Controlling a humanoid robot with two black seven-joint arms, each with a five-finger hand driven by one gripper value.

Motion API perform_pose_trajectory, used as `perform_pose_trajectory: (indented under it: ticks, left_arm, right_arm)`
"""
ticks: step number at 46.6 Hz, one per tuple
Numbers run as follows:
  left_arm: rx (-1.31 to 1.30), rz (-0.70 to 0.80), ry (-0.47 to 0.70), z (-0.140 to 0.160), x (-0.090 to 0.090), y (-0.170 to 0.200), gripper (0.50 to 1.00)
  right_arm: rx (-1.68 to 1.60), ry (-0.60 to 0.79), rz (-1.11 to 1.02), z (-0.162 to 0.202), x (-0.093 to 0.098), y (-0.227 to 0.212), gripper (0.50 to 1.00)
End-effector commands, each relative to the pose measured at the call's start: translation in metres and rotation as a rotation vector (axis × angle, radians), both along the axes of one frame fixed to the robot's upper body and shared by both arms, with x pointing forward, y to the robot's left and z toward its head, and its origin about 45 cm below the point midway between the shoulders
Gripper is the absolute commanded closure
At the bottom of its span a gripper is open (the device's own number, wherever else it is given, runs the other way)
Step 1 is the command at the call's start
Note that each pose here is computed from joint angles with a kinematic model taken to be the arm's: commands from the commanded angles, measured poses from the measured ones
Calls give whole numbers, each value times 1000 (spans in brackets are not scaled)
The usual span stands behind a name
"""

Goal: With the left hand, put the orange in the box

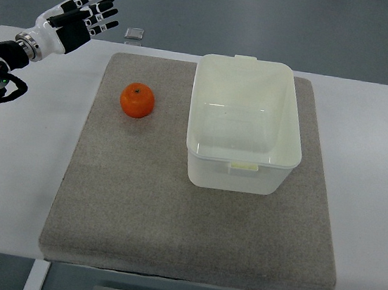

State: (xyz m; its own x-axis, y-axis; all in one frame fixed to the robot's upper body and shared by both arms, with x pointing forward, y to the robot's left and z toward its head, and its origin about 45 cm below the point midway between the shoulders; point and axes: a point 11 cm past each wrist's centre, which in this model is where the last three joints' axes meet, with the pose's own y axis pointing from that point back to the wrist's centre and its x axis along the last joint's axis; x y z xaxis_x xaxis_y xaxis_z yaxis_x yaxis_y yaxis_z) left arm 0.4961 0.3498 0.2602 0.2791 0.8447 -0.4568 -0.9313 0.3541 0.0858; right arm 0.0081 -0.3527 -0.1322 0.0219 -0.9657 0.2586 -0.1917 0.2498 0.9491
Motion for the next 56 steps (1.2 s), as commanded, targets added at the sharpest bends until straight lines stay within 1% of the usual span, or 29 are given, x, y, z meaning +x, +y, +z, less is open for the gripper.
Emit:
perform_pose_trajectory:
  ticks: [1,26,38,43,48,56]
  left_arm:
    - [-1,1,0,0,0,0,504]
    - [-9,-5,-1,-1,1,-6,501]
    - [27,-15,8,-6,-2,-3,504]
    - [77,-34,22,-12,-4,-5,504]
    - [187,-72,24,-16,-5,-8,504]
    - [363,-119,-52,-13,-4,-11,504]
  right_arm:
    - [0,0,0,0,0,0,574]
    - [0,0,0,0,0,0,574]
    - [0,0,0,0,0,0,574]
    - [0,0,0,0,0,0,574]
    - [0,0,0,0,0,0,574]
    - [0,0,0,0,0,0,574]
